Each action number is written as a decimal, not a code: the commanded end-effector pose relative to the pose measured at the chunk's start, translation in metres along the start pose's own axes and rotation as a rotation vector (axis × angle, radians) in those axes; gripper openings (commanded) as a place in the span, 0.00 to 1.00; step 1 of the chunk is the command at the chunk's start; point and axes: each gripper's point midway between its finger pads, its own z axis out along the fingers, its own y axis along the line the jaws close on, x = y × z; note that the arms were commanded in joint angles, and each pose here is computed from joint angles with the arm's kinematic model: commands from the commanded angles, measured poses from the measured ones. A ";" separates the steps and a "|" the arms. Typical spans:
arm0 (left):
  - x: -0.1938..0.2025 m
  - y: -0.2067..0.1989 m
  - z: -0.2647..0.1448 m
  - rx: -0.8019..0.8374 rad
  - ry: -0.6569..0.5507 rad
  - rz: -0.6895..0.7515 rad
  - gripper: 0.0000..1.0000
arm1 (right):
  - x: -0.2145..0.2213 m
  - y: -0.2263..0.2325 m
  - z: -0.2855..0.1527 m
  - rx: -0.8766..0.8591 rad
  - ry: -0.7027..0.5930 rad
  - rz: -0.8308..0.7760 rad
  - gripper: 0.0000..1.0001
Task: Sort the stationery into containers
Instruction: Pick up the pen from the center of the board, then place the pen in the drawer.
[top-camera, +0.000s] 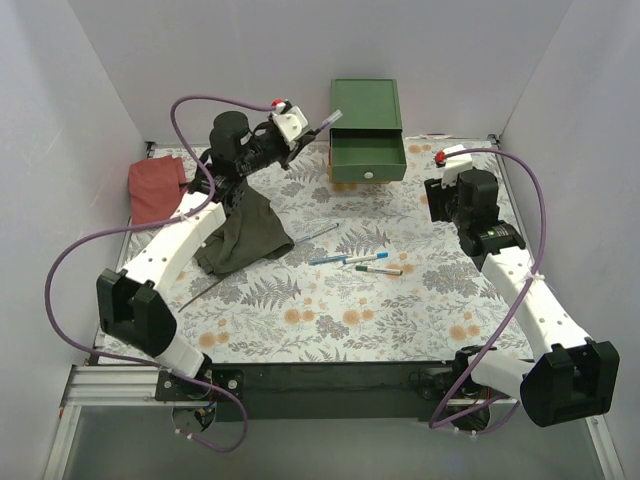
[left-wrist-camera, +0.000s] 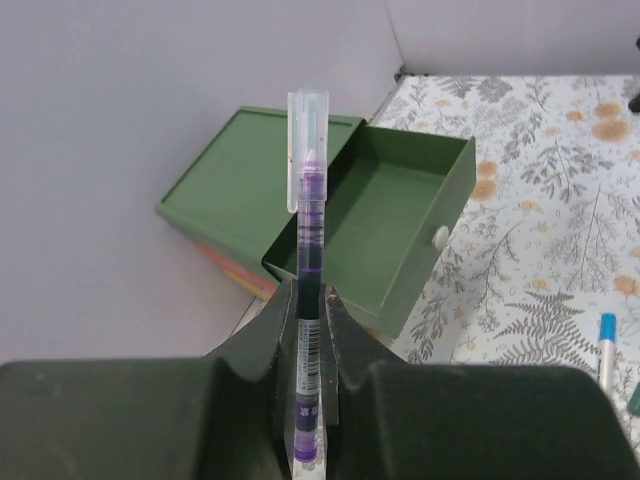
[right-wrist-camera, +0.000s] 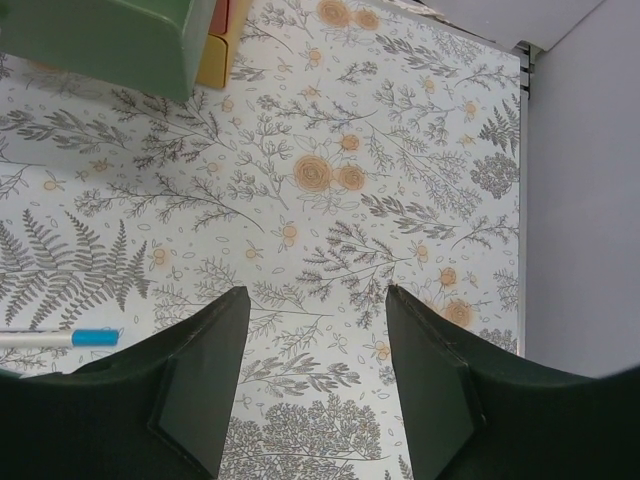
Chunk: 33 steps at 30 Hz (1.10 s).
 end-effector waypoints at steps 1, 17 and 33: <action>0.013 -0.017 0.024 0.129 -0.098 0.172 0.03 | -0.031 -0.013 -0.002 0.039 -0.092 0.006 0.65; -0.010 -0.030 0.070 0.218 -0.301 0.162 0.03 | -0.025 -0.020 0.004 0.055 -0.081 0.018 0.65; 0.028 -0.038 0.132 0.256 -0.284 0.084 0.08 | -0.011 -0.029 0.002 0.078 -0.065 0.038 0.65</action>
